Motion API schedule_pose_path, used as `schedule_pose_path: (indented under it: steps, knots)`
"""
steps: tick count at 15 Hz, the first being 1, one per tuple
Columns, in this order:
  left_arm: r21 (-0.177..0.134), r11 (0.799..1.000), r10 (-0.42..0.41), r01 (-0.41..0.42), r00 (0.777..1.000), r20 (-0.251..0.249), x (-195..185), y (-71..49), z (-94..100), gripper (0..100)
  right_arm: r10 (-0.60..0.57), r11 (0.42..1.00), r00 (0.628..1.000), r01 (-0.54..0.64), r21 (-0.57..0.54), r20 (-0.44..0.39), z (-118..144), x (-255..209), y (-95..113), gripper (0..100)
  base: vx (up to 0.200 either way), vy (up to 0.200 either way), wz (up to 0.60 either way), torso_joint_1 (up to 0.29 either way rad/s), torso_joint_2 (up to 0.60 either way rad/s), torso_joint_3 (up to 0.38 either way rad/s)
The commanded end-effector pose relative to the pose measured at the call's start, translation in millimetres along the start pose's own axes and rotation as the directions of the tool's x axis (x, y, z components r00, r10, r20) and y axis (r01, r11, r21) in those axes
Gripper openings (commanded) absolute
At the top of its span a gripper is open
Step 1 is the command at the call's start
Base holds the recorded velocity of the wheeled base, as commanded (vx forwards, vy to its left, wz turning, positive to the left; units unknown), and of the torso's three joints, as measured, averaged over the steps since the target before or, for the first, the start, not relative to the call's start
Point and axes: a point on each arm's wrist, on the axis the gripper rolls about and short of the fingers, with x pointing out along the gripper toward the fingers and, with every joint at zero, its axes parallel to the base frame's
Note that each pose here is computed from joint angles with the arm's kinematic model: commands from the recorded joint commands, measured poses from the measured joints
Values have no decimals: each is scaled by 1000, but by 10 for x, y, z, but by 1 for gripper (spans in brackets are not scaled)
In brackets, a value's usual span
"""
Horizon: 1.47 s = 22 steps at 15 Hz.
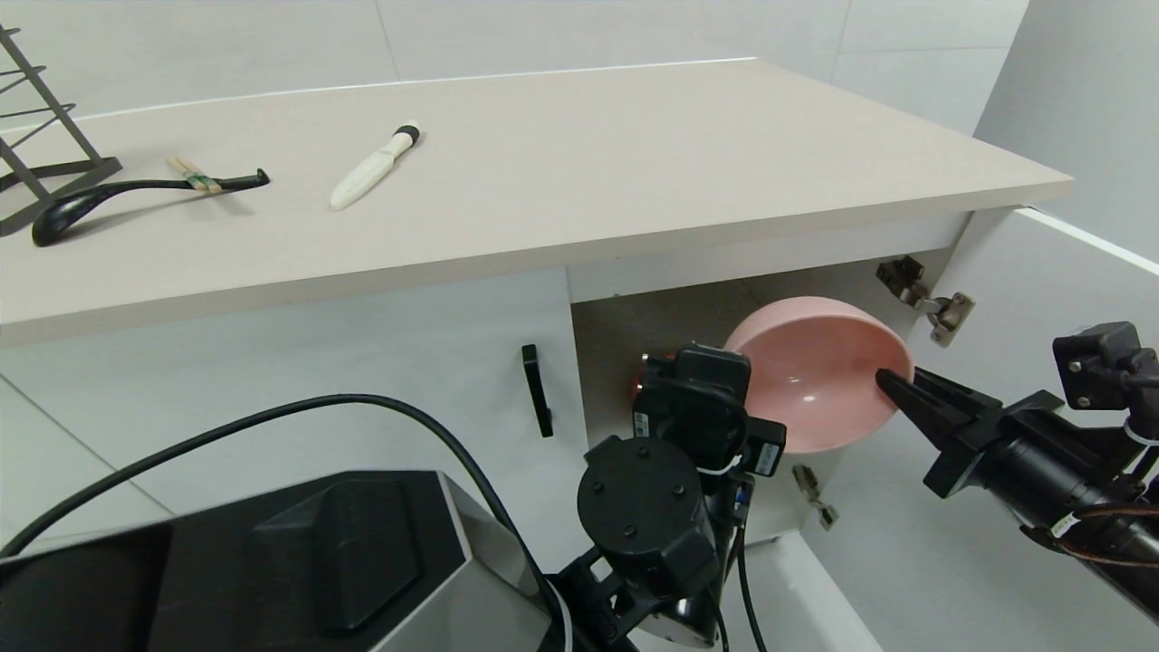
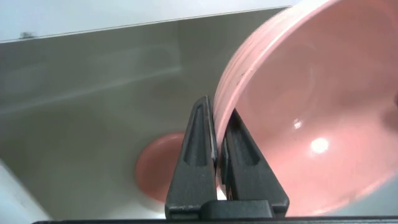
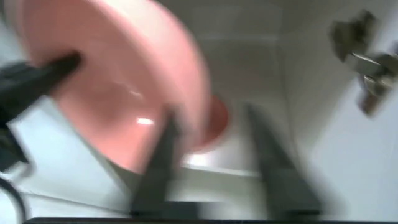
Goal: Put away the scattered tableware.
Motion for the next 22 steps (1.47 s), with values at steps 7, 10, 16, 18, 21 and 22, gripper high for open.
schedule_pose_path:
  steps: [7,10,16,18,21,22]
  knots:
    - [6,1000,-19,19,1000,-4,-78,-45,38,100,20,1000,1000,-20,3,23,48,-12,49,0,0,0,0,0,0,0]
    - [-19,997,-69,68,998,-11,-270,-57,176,100,20,1000,999,-20,3,26,55,-11,48,0,0,0,0,0,0,0]
    - [-140,897,-425,418,905,-20,-1015,532,659,100,20,1000,1000,-20,3,22,45,-14,49,0,0,0,0,0,0,0]
    - [-121,851,-520,511,853,-47,-1214,915,685,100,20,1000,1000,-20,3,19,40,-19,49,0,0,0,0,0,0,0]
    - [-113,760,-649,640,757,-76,-1615,1429,712,100,19,1000,1000,-19,3,9,20,-17,48,0,0,0,0,0,0,0]
    - [-113,753,-658,649,749,-78,-1661,1470,715,100,19,1000,1000,-19,3,8,17,-20,48,0,0,0,0,0,0,0]
